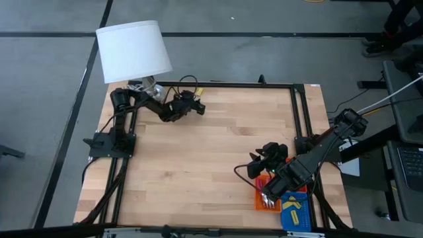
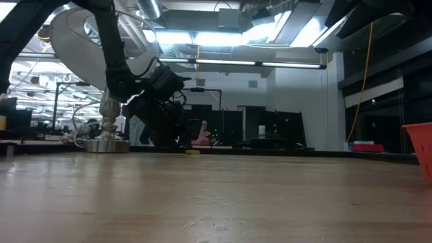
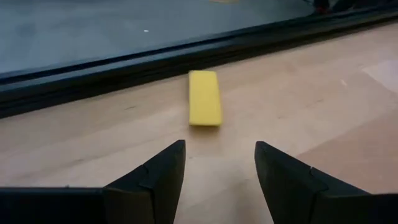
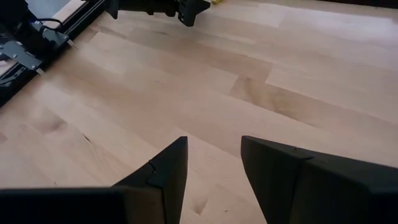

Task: Pick & Place School Supplies
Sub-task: Put the yellow eraser into the blue basket

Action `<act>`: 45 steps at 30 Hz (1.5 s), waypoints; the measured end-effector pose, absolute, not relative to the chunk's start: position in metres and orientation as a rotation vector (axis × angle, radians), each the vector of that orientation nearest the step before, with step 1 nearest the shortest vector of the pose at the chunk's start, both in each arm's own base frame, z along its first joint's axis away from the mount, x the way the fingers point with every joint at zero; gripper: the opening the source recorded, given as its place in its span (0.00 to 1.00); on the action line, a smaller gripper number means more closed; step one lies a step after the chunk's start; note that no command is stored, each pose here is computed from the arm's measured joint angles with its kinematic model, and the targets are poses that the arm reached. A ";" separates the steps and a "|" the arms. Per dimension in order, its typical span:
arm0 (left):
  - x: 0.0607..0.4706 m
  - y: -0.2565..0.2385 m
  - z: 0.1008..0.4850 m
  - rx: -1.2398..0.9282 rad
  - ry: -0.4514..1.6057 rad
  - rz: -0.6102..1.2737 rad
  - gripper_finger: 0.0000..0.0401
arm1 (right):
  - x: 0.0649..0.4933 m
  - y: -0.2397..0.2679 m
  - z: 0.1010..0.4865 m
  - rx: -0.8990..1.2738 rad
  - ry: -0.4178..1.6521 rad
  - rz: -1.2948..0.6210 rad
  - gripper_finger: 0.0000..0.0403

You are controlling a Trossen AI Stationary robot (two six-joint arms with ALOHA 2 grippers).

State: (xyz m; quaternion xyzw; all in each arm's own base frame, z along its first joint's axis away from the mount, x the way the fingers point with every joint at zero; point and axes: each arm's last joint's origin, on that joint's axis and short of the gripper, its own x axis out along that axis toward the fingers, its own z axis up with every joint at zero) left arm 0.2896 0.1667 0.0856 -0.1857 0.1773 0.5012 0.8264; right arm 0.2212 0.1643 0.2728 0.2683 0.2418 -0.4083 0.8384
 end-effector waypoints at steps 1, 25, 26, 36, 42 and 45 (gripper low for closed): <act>0.291 0.167 0.086 -0.397 0.388 1.058 0.47 | 0.221 0.164 0.273 0.577 0.507 -0.867 0.38; 0.316 0.220 0.131 -0.770 0.626 1.120 0.47 | 0.222 0.164 0.273 0.667 0.421 -0.898 0.38; 0.316 0.222 0.133 -0.763 0.642 1.115 0.47 | 0.222 0.164 0.274 0.666 0.418 -0.898 0.38; 0.322 0.230 0.150 -0.658 0.711 1.089 0.47 | 0.223 0.165 0.274 0.677 0.395 -0.890 0.38; 0.317 0.228 0.147 -0.616 0.803 1.083 0.47 | 0.225 0.166 0.275 0.703 0.376 -0.878 0.38; 0.315 0.227 0.146 -0.621 0.823 1.087 0.47 | 0.226 0.167 0.275 0.711 0.373 -0.874 0.38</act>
